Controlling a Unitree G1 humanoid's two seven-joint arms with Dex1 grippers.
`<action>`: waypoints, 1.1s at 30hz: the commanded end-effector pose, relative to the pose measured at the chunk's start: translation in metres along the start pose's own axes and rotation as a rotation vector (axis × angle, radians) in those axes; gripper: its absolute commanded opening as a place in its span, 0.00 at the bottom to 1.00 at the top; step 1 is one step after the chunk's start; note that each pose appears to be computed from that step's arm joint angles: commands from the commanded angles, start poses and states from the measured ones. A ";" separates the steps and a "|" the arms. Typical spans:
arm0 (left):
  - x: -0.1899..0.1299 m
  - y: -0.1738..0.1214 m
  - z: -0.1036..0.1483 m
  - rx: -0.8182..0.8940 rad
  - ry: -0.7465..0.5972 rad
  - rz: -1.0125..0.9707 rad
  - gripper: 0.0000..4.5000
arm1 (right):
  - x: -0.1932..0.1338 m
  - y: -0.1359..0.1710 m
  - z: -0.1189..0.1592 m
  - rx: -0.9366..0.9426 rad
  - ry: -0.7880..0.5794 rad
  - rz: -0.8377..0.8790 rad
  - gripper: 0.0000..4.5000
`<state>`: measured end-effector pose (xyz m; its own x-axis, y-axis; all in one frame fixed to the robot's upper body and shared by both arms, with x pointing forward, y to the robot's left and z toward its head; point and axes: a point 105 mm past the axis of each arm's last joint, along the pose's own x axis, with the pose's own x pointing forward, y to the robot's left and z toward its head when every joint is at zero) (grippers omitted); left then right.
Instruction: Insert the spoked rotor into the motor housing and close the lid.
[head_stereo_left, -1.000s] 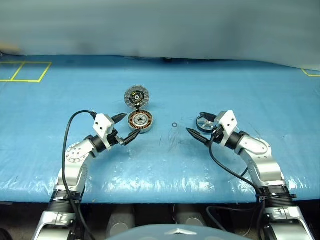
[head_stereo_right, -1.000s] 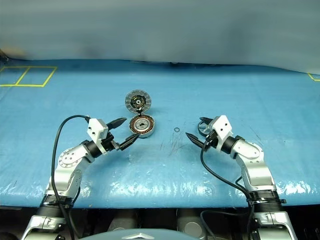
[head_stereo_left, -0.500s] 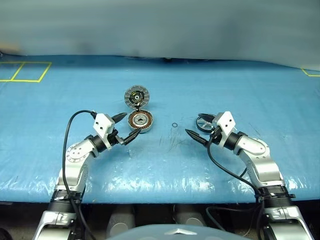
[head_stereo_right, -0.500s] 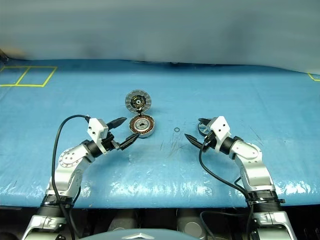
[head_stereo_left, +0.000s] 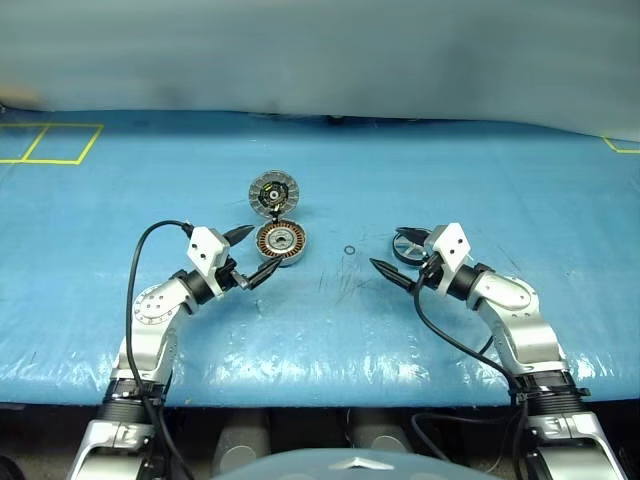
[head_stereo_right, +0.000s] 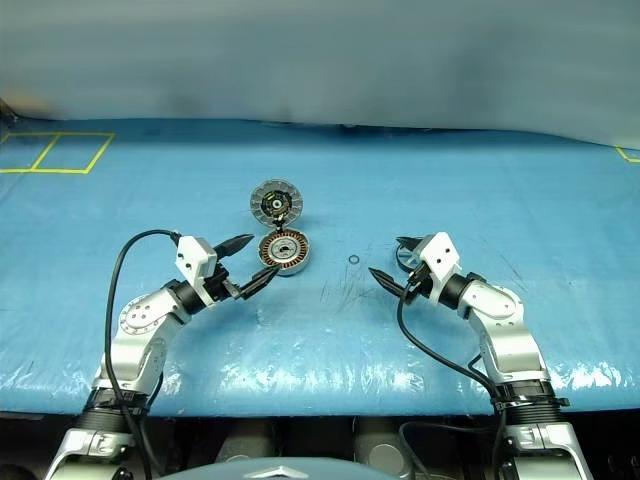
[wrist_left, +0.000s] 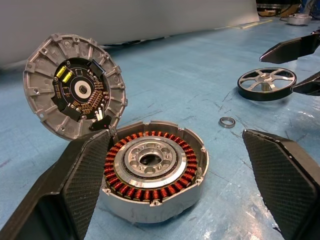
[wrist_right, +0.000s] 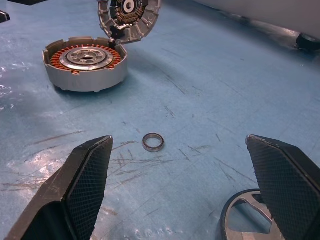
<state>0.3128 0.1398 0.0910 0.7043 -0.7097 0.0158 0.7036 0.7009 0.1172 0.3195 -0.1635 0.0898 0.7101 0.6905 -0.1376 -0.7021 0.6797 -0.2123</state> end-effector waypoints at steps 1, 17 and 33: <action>0.004 0.002 0.010 0.033 -0.033 -0.004 1.00 | 0.002 -0.003 0.012 -0.037 -0.041 -0.008 0.99; 0.040 -0.016 0.070 0.725 0.519 -0.771 1.00 | 0.017 -0.001 0.018 -0.056 -0.059 0.036 0.99; 0.067 0.025 0.079 1.095 0.792 -0.986 1.00 | 0.007 -0.001 0.018 -0.066 -0.065 0.001 0.99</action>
<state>0.3670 0.1064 0.1628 0.1651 -0.3543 -0.9205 0.7445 -0.5673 0.3519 0.3260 -0.1534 0.0924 0.6888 0.7123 -0.1346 -0.7199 0.6504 -0.2423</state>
